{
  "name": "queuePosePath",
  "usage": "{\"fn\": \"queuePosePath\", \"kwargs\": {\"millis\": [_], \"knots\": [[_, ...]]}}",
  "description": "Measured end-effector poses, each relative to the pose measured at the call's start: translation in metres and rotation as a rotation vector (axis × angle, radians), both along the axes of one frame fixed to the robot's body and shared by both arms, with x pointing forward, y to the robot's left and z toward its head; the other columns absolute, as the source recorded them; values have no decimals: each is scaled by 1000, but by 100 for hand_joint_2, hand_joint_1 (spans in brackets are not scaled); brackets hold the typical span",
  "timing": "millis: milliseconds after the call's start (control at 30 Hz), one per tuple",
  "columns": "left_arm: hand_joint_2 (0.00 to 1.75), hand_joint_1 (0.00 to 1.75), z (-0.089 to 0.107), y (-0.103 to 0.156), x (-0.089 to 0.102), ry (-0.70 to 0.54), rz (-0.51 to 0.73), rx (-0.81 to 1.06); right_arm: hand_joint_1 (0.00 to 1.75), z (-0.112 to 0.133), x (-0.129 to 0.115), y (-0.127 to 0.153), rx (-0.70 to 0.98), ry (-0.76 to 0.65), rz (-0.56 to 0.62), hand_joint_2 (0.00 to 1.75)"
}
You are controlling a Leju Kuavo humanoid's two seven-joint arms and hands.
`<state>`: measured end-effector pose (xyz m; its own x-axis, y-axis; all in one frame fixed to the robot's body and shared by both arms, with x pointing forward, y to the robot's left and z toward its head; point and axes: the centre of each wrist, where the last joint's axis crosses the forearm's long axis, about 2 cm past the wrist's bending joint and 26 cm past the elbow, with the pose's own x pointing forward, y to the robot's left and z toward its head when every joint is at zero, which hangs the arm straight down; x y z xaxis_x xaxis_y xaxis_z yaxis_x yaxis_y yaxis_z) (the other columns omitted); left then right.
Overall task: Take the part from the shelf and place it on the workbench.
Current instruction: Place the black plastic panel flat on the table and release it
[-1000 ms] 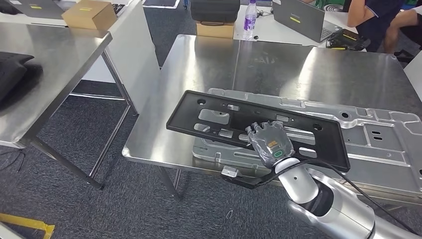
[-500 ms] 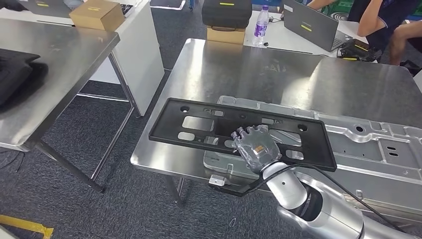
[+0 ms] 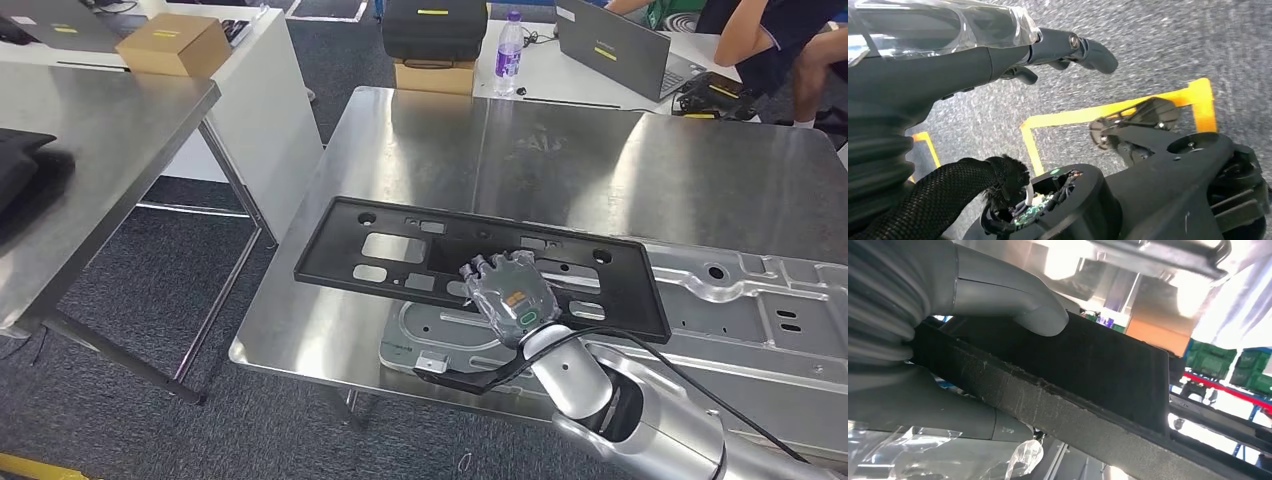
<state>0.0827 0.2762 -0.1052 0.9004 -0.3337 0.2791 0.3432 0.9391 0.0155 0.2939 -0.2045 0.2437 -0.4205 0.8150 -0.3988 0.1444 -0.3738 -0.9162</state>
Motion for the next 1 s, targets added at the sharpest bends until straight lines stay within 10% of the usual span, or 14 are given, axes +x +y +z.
{"fn": "queuePosePath", "kwargs": {"millis": [1000], "knots": [[175, 0, 0, -3, -2, 6, 2, -6, 175, -14, -2, -25, 8, 29, -70, 175]]}}
